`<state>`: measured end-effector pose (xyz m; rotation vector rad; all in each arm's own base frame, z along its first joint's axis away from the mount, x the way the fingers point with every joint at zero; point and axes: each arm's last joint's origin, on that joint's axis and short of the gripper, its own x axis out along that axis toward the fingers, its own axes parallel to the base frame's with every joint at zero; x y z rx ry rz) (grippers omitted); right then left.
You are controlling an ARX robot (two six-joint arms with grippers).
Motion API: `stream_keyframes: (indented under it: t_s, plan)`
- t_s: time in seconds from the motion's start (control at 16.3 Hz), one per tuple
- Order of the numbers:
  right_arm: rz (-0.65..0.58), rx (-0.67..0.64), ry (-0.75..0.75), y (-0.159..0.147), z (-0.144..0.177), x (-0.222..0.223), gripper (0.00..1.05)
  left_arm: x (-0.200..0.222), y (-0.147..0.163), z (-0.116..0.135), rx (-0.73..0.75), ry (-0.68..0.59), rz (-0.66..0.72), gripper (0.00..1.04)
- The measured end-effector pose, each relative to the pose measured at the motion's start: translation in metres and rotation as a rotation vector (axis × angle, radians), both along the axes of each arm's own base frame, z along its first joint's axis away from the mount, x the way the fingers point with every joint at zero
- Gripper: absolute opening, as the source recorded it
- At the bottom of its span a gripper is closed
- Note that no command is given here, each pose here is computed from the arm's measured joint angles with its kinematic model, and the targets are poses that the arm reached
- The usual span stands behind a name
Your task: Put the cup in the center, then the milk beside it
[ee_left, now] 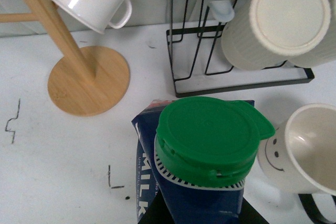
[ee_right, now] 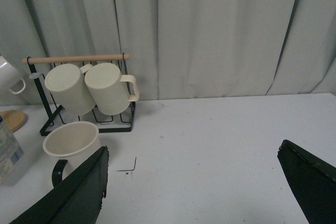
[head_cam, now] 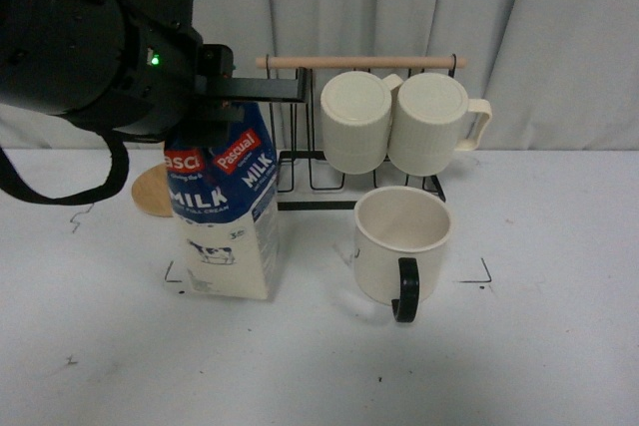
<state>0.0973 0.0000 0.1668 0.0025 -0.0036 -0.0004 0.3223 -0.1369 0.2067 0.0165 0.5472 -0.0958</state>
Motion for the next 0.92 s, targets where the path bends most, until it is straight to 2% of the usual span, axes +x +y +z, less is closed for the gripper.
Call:
stream_keyframes:
  t_s: [0.31, 0.92]
  plan:
    - [0.0, 0.0, 0.0, 0.0, 0.0, 0.0, 0.98, 0.007, -0.033, -0.004, -0.039, 0.004, -0.041, 0.04]
    - [0.0, 0.0, 0.0, 0.0, 0.0, 0.0, 0.98, 0.012, -0.047, -0.022, -0.015, 0.028, -0.025, 0.04]
